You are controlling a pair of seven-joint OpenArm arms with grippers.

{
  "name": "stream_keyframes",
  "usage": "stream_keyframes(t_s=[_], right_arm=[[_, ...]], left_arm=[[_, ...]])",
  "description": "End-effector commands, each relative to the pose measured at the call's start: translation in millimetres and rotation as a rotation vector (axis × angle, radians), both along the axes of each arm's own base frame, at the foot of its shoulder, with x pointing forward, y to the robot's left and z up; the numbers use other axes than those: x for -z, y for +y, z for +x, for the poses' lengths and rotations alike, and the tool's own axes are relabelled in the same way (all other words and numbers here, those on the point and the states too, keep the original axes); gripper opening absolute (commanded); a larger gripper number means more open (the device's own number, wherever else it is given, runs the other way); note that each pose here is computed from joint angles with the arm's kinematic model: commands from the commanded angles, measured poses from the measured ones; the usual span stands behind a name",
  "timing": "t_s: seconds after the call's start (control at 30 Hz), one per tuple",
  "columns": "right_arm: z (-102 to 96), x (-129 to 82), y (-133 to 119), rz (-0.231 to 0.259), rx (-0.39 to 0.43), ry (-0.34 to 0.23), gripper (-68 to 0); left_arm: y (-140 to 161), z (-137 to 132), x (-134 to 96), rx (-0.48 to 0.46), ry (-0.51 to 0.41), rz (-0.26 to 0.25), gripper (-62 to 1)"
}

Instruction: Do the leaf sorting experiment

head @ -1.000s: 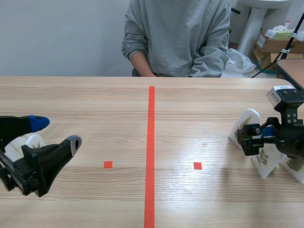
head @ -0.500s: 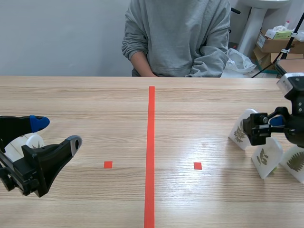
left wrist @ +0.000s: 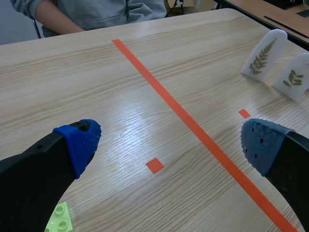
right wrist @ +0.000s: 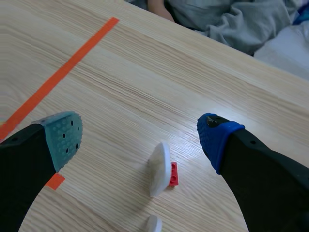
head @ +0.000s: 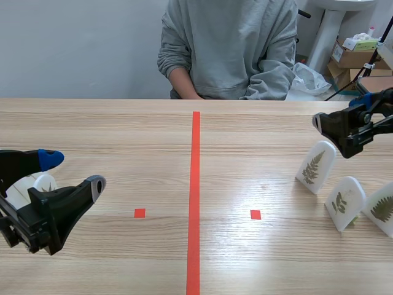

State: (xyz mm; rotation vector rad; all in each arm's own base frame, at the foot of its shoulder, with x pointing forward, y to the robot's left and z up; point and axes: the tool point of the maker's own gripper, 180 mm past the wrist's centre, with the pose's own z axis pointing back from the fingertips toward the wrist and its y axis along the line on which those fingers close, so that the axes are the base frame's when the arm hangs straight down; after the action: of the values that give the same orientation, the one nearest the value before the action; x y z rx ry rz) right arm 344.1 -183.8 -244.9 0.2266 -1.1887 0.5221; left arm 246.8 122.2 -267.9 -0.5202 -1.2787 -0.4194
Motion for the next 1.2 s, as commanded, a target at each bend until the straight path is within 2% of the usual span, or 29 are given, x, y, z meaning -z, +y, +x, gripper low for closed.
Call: stream_keyframes(t_s=[0.0,0.13,0.27,0.37,0.67,0.73,0.83,0.93,1.1,1.17], right_arm=[[1.5,-16.6,5.1,-0.007,-0.040,-0.046,-18.6],[-5.4,-26.1,25.9,-0.018,-0.133,-0.069,-18.6],[-14.7,-24.4,46.2,-0.037,-0.221,-0.058,-18.6],[-21.7,-17.7,60.9,-0.041,-0.270,-0.036,-18.6],[-53.1,16.3,106.3,-0.005,-0.403,0.070,-18.6],[-60.1,22.3,111.2,0.004,-0.414,0.091,-18.6],[-62.4,27.9,110.4,0.014,-0.384,0.107,-18.6],[-57.2,30.6,104.6,0.022,-0.318,0.109,-18.8],[-55.4,28.7,103.7,0.038,-0.300,0.099,-18.8],[-52.7,25.8,102.4,0.064,-0.277,0.096,-18.8]], left_arm=[[-1.2,1.5,-6.7,-0.006,-0.020,-0.028,1.4],[-1.2,1.5,-6.7,-0.006,-0.020,-0.028,1.4],[-1.2,1.5,-6.7,-0.006,-0.020,-0.028,1.4],[-1.2,1.5,-6.8,-0.006,-0.020,-0.028,1.4],[-1.2,1.6,-7.2,-0.006,-0.022,-0.029,1.4],[-1.2,1.7,-7.3,-0.007,-0.022,-0.030,1.4],[-1.2,1.8,-7.4,-0.007,-0.023,-0.030,1.4],[-1.2,1.8,-7.4,-0.007,-0.023,-0.030,1.4],[-1.2,1.7,-7.3,-0.007,-0.022,-0.030,1.4],[-1.2,1.7,-7.3,-0.007,-0.022,-0.030,1.4]])
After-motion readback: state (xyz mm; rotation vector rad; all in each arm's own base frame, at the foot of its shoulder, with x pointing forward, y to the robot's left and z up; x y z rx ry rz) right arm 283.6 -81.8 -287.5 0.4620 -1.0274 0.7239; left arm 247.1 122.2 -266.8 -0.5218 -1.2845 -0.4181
